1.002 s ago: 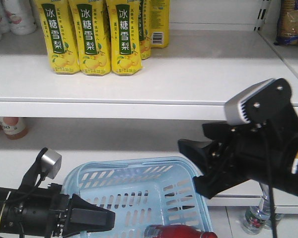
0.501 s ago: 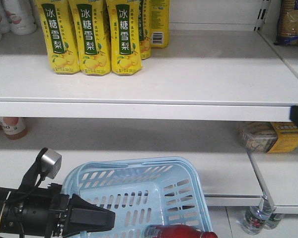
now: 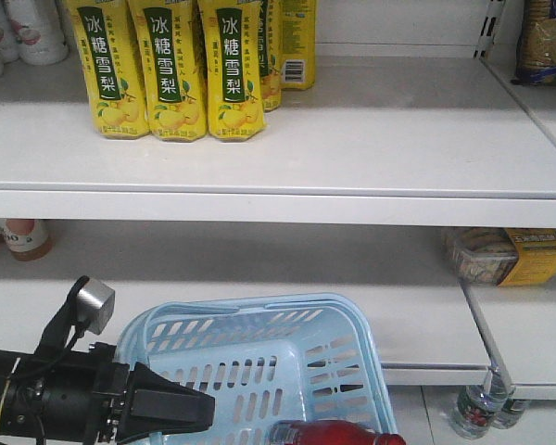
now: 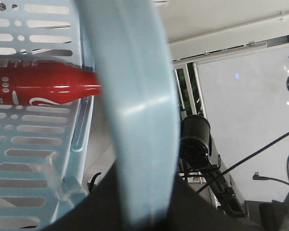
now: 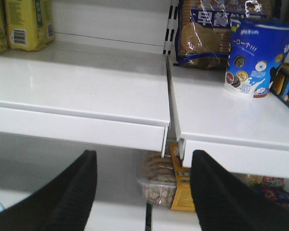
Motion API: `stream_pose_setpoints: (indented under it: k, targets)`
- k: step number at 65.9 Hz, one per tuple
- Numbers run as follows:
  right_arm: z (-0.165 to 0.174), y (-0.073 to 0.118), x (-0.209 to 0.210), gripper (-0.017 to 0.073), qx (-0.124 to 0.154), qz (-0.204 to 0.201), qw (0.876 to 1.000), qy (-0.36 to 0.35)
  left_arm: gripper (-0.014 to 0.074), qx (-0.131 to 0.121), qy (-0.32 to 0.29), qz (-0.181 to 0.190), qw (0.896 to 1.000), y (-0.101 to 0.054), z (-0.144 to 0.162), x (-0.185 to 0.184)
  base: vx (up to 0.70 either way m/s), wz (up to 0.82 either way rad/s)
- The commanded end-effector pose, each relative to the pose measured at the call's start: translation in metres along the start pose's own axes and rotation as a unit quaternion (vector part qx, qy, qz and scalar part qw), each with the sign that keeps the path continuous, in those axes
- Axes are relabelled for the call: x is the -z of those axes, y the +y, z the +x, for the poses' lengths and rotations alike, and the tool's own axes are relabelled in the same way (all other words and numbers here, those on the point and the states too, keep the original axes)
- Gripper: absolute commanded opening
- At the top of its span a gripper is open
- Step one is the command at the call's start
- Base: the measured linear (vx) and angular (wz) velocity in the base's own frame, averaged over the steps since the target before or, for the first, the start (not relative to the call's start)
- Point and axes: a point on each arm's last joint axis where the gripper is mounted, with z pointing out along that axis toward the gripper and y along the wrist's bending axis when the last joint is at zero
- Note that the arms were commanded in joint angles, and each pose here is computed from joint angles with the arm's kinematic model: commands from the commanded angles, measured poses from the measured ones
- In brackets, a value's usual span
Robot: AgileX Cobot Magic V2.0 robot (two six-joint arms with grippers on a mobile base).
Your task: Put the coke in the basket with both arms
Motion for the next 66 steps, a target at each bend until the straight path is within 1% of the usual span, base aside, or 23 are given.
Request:
stream_pose_setpoints:
  k: [1, 15, 18, 28, 31, 37, 41, 42, 46, 52, 57, 61, 66]
  targets:
    - [0.004, 0.0, 0.004, 0.0424, -0.006, 0.007, 0.998, -0.059, -0.0006, -0.011, 0.013, 0.112, 0.994, -0.029, 0.0, 0.004, 0.0, 0.0]
    - [0.038, 0.004, 0.007, 0.0424, -0.006, 0.006, 0.999, -0.048, -0.0006, -0.011, 0.013, 0.112, 0.994, -0.029, 0.0, 0.004, 0.0, 0.0]
    - [0.045, 0.005, 0.007, 0.0424, -0.01, 0.005, 0.999, -0.043, -0.0006, -0.011, 0.013, 0.112, 0.994, -0.029, 0.0, 0.004, 0.0, 0.0]
    - [0.075, 0.009, -0.002, 0.0424, -0.017, 0.0, 1.0, 0.001, -0.0006, -0.011, 0.013, 0.112, 0.994, -0.029, 0.0, 0.004, 0.0, 0.0]
    - [0.079, 0.009, -0.004, 0.0424, -0.014, 0.0, 1.0, -0.002, -0.0006, -0.011, 0.013, 0.112, 0.994, -0.029, 0.0, 0.004, 0.0, 0.0]
    - [0.08, 0.01, -0.006, 0.0424, -0.016, -0.001, 1.0, -0.02, -0.0006, -0.011, 0.013, 0.112, 0.994, -0.029, 0.0, 0.004, 0.0, 0.0]
    - [0.079, 0.01, -0.006, 0.0424, -0.024, -0.002, 0.999, -0.027, -0.0006, -0.011, 0.013, 0.112, 0.994, -0.029, 0.0, 0.004, 0.0, 0.0]
    - [0.079, 0.01, -0.006, 0.0424, -0.033, -0.003, 0.999, -0.029, -0.0006, -0.011, 0.013, 0.112, 0.994, -0.029, 0.0, 0.004, 0.0, 0.0]
    - [0.079, 0.011, -0.006, 0.0424, -0.056, -0.006, 0.998, -0.032, -0.0006, -0.011, 0.013, 0.112, 0.994, -0.029, 0.0, 0.004, 0.0, 0.0]
    - [0.081, 0.011, -0.006, 0.0424, -0.072, -0.009, 0.997, -0.032, -0.0006, -0.011, 0.013, 0.112, 0.994, -0.029, 0.0, 0.004, 0.0, 0.0]
    - [0.082, 0.011, -0.007, 0.0416, -0.07, -0.009, 0.997, -0.031, -0.0006, -0.011, 0.013, 0.112, 0.994, -0.029, 0.0, 0.004, 0.0, 0.0]
    - [0.083, 0.011, -0.007, 0.0391, -0.068, -0.009, 0.997, -0.03, -0.0006, -0.011, 0.013, 0.112, 0.994, -0.029, 0.0, 0.004, 0.0, 0.0]
    - [0.082, 0.011, -0.007, 0.0311, -0.066, -0.009, 0.997, -0.032, -0.0006, -0.011, 0.013, 0.112, 0.994, -0.029, 0.0, 0.004, 0.0, 0.0]
